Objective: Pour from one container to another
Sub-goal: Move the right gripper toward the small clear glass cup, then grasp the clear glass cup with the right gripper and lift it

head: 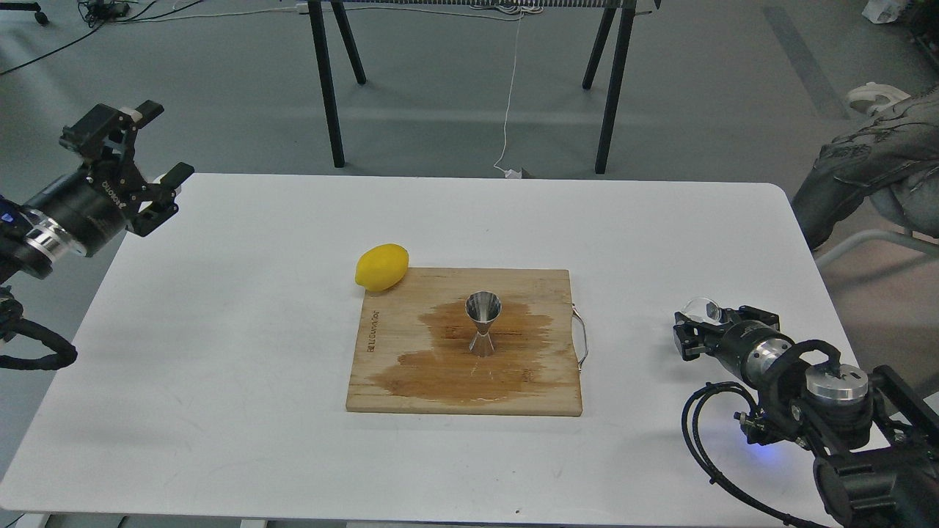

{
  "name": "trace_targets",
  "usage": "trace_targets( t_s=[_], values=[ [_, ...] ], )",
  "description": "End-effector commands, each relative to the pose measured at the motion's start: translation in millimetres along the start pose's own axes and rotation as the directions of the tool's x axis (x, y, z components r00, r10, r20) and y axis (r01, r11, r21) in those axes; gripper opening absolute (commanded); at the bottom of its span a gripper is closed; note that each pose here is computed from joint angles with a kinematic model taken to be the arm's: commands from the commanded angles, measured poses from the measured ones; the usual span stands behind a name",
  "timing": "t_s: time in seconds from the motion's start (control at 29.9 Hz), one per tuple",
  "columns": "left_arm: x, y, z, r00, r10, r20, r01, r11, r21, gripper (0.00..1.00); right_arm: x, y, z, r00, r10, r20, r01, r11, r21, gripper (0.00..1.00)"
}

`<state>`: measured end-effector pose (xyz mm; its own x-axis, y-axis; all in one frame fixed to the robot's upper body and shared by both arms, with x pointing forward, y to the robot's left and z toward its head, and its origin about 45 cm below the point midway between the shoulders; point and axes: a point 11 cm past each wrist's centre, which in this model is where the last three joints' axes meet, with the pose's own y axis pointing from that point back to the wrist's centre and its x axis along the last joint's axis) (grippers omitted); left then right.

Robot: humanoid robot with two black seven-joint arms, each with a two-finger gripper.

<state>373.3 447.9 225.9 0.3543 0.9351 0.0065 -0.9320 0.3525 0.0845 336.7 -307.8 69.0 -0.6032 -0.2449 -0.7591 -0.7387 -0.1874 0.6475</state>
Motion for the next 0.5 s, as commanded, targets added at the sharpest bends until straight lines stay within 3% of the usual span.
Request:
trace_targets(
  t_s=[0.0,0.27,0.47],
  values=[
    [0.3,0.2,-0.1,1.000,0.001,0.000,-0.001,1.000,0.000,0.99,-19.8,3.2,9.0,0.998,-0.053,-0.035,0.052,0.998,-0.027,0.38],
    [-0.9,1.7,-3.8,1.000,0.000,-0.004,0.000,1.000,0.008,0.99,-148.0,17.8,36.2,0.887,-0.287,-0.362,0.262,0.958,-0.116,0.37],
    [-12.5,-6.6,-9.7,0.999,-0.020,-0.029,0.020,1.000,-0.001,0.99,-207.5,23.2,90.5,0.684,-0.382,-0.622,0.260,0.924,-0.282,0.37]
  ],
)
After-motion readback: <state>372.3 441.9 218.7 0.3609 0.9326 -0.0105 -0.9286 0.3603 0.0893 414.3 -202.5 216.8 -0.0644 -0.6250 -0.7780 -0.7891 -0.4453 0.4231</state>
